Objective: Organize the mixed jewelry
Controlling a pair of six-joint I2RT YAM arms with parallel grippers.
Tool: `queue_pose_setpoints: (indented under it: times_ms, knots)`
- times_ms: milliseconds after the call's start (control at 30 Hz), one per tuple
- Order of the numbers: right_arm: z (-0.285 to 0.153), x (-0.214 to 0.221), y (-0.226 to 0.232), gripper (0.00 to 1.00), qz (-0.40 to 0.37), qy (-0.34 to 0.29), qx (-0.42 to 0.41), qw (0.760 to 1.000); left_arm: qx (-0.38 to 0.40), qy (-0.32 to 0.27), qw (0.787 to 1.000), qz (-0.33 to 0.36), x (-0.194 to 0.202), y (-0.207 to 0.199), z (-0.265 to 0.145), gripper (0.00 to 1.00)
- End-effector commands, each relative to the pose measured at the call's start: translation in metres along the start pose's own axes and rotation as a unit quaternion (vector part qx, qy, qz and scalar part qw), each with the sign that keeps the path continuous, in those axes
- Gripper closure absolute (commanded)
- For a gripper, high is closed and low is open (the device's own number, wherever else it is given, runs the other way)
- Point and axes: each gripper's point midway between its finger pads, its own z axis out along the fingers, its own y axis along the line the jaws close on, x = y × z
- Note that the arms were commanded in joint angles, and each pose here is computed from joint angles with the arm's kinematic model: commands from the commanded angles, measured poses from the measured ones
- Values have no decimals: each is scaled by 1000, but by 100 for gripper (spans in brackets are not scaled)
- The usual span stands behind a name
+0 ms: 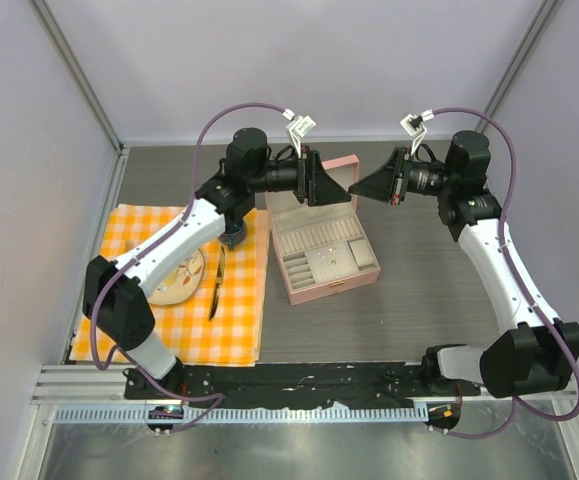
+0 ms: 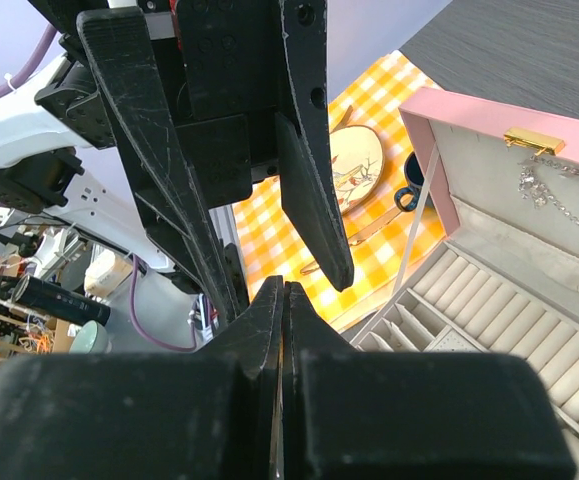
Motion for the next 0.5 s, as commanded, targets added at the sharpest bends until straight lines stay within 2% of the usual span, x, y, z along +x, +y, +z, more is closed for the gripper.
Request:
queue_pose_setpoints:
  times_ms: [0,467]
  knots:
    - [-3,-9,18,99,-35,-13,-13,999,33,-26,999,18,-23,-16,1,48]
    - [-2,-8,17,99,-31,-12,-11,999,38,-29,999,17,-26,-18,1,66]
